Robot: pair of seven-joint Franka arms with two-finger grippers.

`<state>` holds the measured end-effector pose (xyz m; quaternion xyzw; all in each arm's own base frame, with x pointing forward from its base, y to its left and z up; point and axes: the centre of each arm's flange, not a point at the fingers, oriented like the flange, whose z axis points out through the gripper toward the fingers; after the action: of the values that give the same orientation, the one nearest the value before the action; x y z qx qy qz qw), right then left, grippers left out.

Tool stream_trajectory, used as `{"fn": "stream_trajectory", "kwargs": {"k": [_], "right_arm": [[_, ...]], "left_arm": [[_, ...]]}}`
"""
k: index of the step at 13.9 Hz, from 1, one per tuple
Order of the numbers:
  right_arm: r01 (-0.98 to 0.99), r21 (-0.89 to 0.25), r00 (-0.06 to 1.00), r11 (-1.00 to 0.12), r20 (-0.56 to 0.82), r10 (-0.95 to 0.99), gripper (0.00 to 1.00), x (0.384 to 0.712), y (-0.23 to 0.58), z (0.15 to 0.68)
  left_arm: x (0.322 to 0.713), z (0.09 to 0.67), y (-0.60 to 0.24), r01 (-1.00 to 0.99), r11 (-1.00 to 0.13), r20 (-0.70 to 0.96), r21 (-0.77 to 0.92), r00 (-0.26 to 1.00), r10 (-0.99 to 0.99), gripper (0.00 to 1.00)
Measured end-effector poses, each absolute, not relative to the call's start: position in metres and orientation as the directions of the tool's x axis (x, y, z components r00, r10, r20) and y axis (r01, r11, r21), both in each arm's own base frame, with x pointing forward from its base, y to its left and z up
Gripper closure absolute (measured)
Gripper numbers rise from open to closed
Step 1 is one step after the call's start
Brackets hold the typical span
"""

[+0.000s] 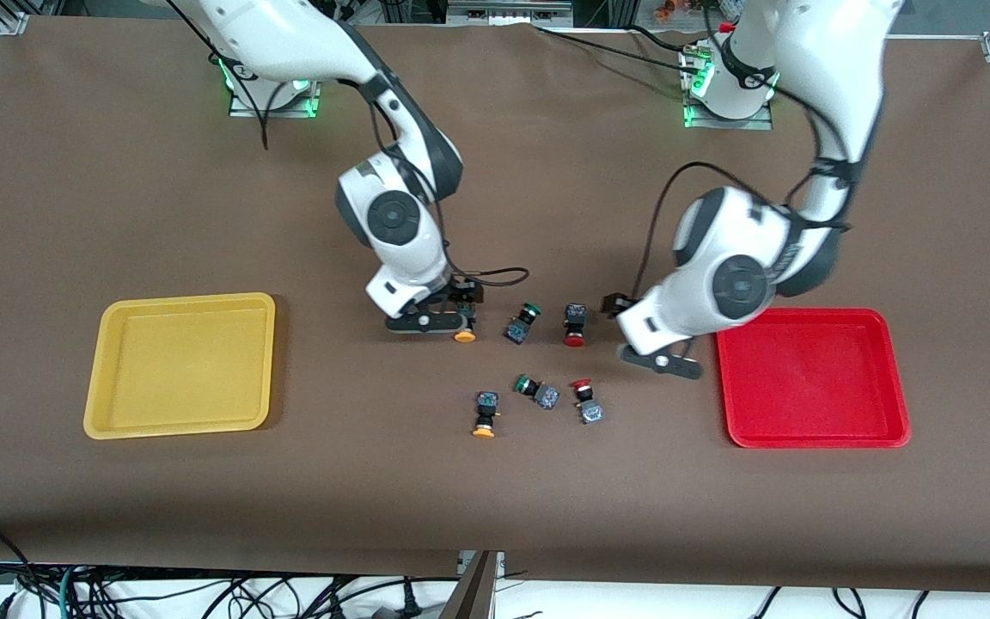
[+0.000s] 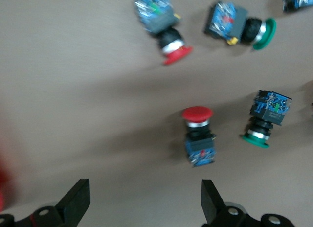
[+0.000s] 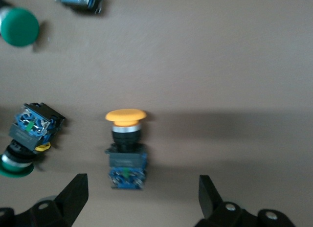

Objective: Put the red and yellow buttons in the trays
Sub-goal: 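Carry the yellow button with the right gripper while the left gripper carries red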

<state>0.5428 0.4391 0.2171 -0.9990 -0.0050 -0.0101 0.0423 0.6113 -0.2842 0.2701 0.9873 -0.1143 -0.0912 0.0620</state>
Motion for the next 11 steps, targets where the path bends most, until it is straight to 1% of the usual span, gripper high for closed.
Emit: {"fn": "stream_trajectory", "kwargs": {"k": [2, 6, 7, 8, 10, 11], "right_arm": [[0.017, -0.084, 1.000, -0.996, 0.021, 0.015, 0.00, 0.539, 0.451, 0.201], [0.012, -0.089, 0.999, -0.996, 0.036, 0.009, 0.03, 0.544, 0.451, 0.200], [0.012, -0.093, 0.999, -0.996, 0.041, 0.008, 0.10, 0.544, 0.451, 0.199], [0.012, -0.093, 0.999, -0.996, 0.041, 0.008, 0.21, 0.544, 0.451, 0.196], [0.011, -0.091, 0.999, -0.996, 0.041, 0.008, 0.47, 0.544, 0.450, 0.190], [0.011, -0.091, 0.999, -0.996, 0.041, 0.008, 0.57, 0.544, 0.450, 0.189]], "left_arm": [[0.600, 0.238, -0.302, -0.208, -0.969, -0.162, 0.136, 0.960, -0.229, 0.00], [0.576, 0.196, -0.333, -0.167, -0.981, -0.149, 0.098, 0.972, -0.180, 0.00], [0.571, 0.186, -0.339, -0.159, -0.984, -0.134, 0.084, 0.976, -0.169, 0.00], [0.567, 0.179, -0.342, -0.155, -0.985, -0.124, 0.077, 0.979, -0.164, 0.00], [0.566, 0.173, -0.344, -0.156, -0.985, -0.121, 0.076, 0.979, -0.164, 0.00], [0.566, 0.173, -0.344, -0.156, -0.985, -0.119, 0.076, 0.979, -0.165, 0.01]]}}
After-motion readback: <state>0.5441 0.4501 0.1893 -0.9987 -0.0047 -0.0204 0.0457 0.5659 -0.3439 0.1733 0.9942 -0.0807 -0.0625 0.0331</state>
